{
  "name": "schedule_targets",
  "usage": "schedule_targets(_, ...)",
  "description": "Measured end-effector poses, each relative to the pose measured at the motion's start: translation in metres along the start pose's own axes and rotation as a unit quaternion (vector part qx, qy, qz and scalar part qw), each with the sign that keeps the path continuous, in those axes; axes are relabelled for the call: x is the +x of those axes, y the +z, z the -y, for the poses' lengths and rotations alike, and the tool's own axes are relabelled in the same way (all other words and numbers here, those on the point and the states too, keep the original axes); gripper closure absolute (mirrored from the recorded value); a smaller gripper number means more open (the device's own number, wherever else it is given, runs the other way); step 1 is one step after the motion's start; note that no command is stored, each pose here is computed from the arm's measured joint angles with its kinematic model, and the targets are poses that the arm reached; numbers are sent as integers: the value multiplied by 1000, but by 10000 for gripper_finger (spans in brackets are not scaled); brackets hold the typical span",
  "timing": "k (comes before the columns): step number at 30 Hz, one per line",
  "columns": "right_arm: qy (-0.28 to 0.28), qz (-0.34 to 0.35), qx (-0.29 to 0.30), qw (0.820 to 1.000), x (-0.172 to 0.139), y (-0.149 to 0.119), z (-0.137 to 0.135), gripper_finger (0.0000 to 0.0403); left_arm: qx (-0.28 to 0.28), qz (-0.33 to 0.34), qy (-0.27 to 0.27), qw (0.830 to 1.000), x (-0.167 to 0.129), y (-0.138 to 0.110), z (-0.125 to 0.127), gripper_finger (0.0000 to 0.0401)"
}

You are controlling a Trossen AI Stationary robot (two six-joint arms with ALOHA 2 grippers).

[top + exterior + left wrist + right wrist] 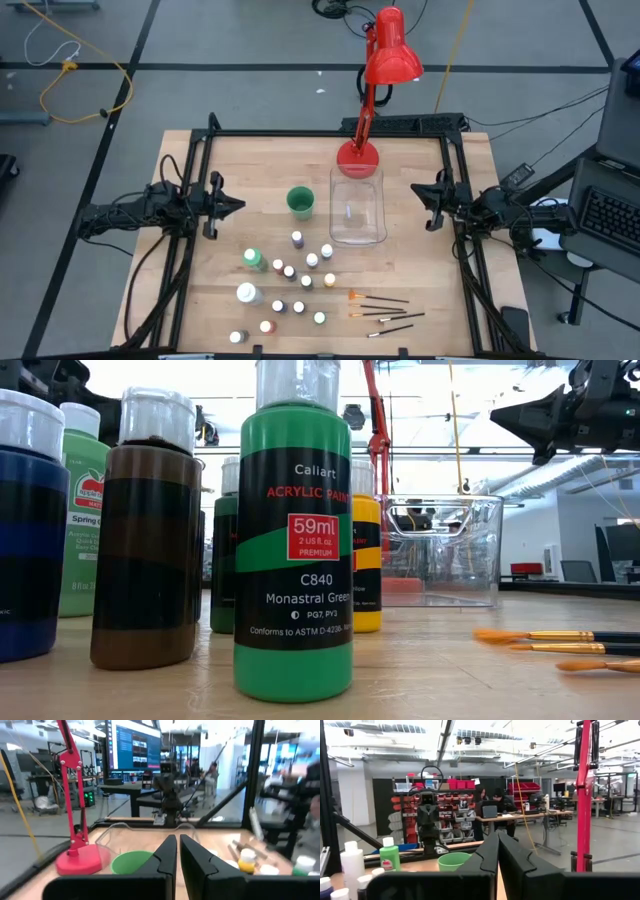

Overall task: Pick & Place Paint Supplies
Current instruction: Put the top black paintbrush into the green cup

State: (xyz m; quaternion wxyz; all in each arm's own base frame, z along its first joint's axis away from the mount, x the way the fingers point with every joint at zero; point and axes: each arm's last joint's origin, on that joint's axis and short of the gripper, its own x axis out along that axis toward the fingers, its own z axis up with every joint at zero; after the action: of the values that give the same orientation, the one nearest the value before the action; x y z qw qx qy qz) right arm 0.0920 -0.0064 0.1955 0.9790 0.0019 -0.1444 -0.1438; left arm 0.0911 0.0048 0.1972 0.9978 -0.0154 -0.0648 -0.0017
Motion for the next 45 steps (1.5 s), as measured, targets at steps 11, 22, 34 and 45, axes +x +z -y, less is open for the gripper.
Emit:
schedule_targets(11, -29, 34, -37, 998, 0, 7, 2, 399, -30, -13, -25, 999, 0, -2, 1, 375)
schedule_targets(22, -13, 20, -40, 999, 0, 4, 1, 399, 3, -10, 31, 999, 0, -2, -2, 375)
schedule_targets(34, 14, 10, -36, 999, 1, 2, -1, 376, 3, -10, 31, 999, 0, -2, -2, 375)
schedule_targets(45, 143, -164, -85, 972, 45, 37, -28, 323, 5, 0, 31, 999, 0, 0, -2, 375)
